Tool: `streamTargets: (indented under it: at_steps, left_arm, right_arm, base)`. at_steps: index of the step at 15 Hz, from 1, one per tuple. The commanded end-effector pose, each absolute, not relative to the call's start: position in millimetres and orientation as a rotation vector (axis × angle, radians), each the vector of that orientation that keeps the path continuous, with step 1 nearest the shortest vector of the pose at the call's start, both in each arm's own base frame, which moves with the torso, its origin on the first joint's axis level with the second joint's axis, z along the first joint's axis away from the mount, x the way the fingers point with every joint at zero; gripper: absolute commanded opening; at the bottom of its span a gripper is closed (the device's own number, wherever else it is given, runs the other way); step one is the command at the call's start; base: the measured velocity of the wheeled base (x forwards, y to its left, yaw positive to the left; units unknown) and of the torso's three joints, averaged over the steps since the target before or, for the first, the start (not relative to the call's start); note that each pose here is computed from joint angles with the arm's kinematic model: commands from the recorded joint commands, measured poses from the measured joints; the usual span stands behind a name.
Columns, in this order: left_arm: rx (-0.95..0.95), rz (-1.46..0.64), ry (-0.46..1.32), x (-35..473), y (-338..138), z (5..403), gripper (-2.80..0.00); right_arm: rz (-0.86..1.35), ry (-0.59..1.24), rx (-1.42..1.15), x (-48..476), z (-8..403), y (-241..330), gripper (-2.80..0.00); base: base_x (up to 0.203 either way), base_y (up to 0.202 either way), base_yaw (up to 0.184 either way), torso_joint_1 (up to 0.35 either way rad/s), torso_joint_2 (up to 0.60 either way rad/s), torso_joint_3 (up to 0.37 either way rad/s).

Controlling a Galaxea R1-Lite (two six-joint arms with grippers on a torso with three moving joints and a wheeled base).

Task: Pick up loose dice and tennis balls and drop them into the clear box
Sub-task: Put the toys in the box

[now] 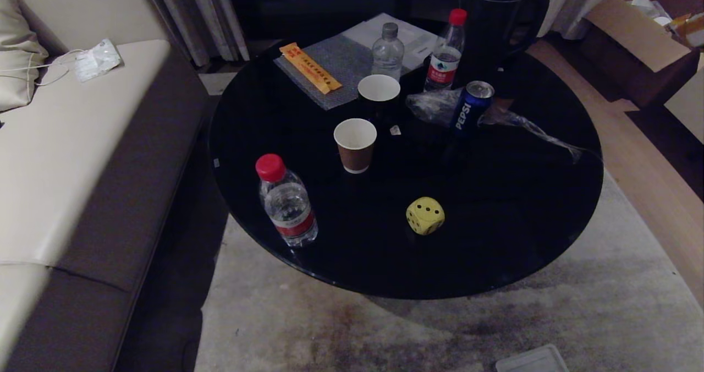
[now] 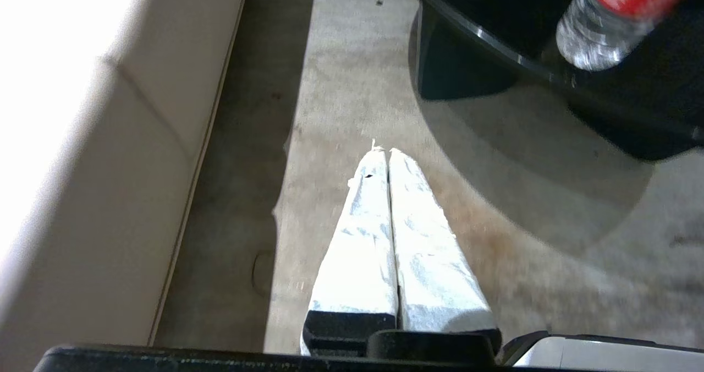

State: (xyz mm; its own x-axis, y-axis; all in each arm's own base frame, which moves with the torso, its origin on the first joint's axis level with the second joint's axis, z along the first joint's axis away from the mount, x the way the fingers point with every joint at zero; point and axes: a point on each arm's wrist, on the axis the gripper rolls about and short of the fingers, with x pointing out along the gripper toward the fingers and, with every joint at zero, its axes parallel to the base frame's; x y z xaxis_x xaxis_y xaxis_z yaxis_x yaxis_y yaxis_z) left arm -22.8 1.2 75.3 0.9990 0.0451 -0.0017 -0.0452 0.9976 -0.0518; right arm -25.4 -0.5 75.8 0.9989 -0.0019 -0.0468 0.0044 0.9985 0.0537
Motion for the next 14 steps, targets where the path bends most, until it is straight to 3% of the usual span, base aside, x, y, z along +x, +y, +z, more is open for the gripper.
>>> streamTargets:
  at_steps: [1, 14]
  left_arm:
    - [-0.050, 0.045, 0.003, -22.6, 1.2, 74.9, -2.80]
    - [-0.052, 0.045, 0.003, -22.6, 1.2, 74.9, -2.80]
  right_arm:
    - [-0.003, 0.049, 0.053, -25.3, 75.8, -0.5, -2.80]
    - [-0.003, 0.049, 0.053, -25.2, 75.5, -0.5, -2.80]
  base:
    - [-0.185, 0.000, -0.001, 0.001, 0.01, 0.002]
    - [-0.182, 0.000, -0.001, 0.002, 0.00, 0.002]
